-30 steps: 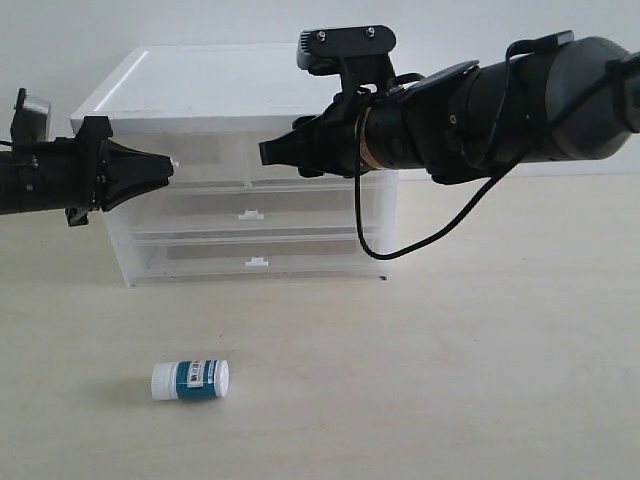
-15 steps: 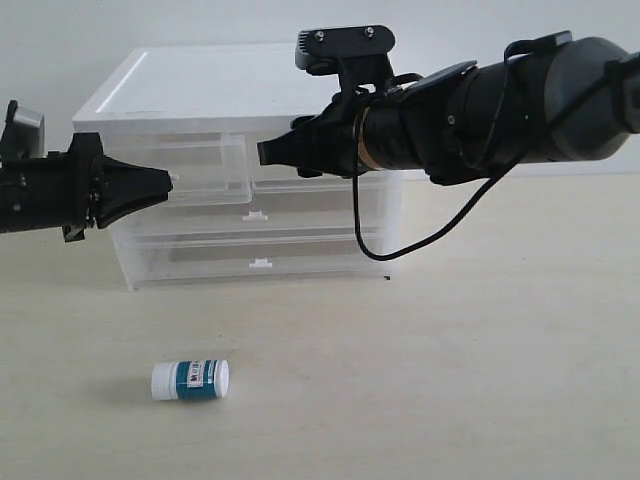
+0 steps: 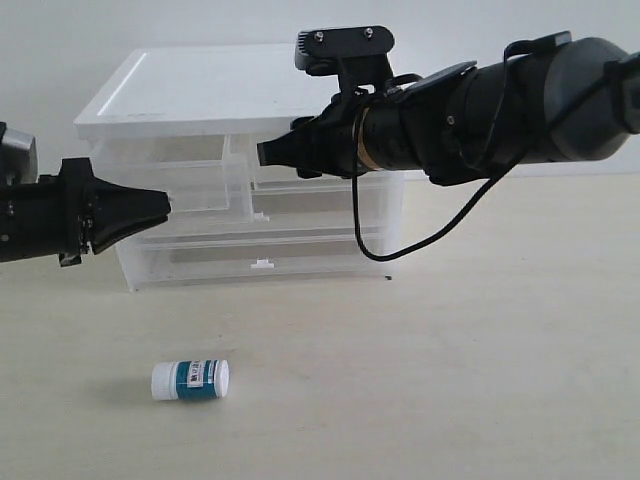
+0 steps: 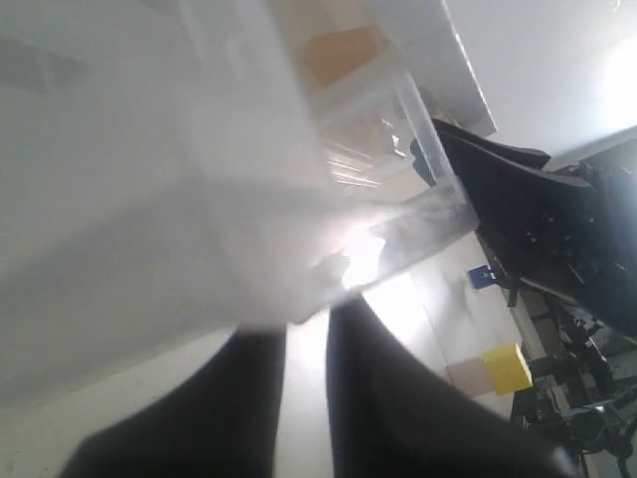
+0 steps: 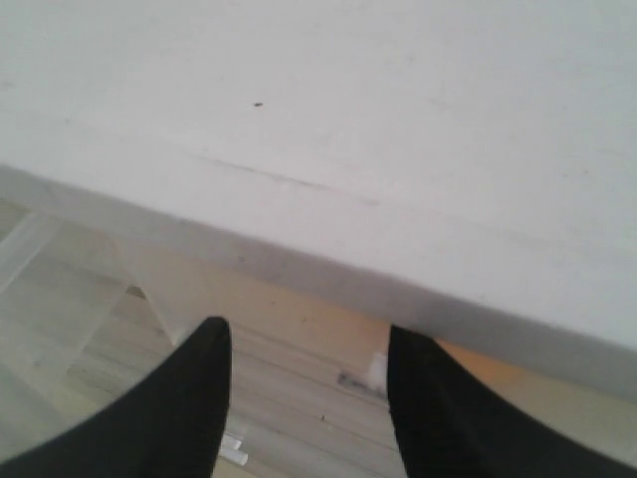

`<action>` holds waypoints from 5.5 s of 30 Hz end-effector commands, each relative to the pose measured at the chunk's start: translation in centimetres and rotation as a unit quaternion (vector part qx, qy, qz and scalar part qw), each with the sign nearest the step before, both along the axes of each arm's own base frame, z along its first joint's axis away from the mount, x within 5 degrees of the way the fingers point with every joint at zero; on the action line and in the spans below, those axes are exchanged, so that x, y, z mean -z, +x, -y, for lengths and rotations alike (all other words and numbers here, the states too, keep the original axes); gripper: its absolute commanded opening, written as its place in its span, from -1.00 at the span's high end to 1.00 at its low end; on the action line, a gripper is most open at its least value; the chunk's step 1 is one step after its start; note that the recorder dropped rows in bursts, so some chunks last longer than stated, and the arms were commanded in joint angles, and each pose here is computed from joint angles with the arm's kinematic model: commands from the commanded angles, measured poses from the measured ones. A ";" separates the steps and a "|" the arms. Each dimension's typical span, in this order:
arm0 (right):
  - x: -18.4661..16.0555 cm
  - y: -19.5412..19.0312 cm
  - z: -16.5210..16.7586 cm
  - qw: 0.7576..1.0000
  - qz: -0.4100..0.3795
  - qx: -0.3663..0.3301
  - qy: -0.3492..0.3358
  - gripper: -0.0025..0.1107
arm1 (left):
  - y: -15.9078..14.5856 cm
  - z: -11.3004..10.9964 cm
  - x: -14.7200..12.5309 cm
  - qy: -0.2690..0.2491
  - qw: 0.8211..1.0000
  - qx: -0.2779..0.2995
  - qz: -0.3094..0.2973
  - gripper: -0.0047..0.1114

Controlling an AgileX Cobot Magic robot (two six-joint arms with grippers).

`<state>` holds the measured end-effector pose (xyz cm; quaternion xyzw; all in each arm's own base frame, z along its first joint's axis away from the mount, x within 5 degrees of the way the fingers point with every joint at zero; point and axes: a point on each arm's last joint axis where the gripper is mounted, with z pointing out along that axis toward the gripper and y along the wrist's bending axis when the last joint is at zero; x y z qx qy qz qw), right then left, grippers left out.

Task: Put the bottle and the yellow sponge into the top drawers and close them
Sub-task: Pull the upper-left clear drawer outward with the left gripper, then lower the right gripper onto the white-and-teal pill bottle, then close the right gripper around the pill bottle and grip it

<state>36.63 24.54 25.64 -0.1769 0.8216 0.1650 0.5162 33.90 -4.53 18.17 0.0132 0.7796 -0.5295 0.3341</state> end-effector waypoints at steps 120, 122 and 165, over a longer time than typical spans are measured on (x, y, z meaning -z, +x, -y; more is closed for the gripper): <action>11.6 -8.5 -8.2 0.912 -0.093 -0.381 -0.118 0.14 | -11.6 -1.5 0.1 0.122 0.991 -0.007 0.052 -0.08; 11.9 -8.3 -8.3 0.912 -0.095 -0.381 -0.119 0.14 | -11.6 -1.5 0.1 0.122 0.991 -0.007 0.052 -0.08; 13.9 -8.4 -9.3 0.900 -0.143 -0.402 -0.089 0.96 | -11.6 -1.5 0.1 0.126 0.991 -0.007 0.053 -0.08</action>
